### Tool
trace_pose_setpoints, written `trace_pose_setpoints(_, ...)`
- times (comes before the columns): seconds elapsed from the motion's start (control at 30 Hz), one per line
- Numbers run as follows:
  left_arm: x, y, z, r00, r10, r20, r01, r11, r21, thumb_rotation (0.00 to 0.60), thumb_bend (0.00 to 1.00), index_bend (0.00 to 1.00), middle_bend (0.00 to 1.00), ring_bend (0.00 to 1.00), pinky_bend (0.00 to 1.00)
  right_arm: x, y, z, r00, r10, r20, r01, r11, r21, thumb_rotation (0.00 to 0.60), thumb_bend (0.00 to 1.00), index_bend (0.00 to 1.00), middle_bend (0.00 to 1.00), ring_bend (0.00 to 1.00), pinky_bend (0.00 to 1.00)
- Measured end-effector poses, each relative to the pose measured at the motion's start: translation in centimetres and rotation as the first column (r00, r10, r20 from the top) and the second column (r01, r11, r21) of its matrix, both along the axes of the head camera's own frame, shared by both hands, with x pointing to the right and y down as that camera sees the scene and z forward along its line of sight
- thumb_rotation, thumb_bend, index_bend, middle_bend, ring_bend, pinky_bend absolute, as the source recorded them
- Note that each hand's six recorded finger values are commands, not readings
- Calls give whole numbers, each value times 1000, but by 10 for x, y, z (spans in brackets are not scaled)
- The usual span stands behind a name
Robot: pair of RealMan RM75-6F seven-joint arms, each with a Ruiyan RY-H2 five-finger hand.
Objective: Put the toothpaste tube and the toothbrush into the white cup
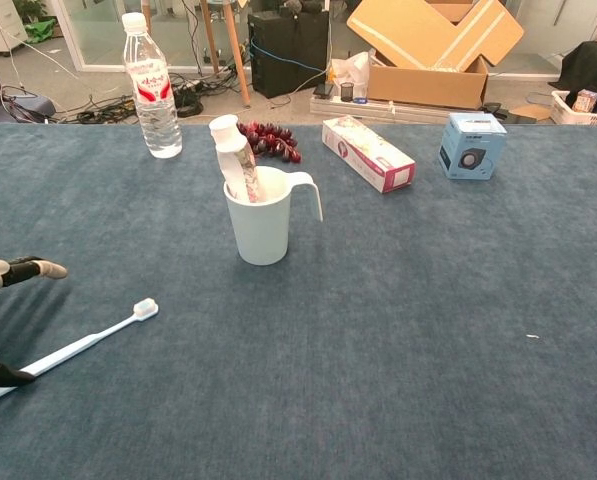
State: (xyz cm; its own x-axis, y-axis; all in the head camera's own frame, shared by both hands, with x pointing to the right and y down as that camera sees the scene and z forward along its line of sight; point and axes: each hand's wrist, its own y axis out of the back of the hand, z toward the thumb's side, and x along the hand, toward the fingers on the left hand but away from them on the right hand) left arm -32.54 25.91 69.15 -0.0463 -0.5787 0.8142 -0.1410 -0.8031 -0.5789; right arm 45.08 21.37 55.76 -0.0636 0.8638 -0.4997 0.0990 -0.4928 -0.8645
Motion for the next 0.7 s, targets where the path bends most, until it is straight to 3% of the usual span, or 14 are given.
trace_pose_setpoints(0.7,-4,-5,2,1000,-3,16,3,1000,12,600,2,0,0,0,22,0,0,-1,1000,0,0,0,1000,2,600,17,145,130,114,366)
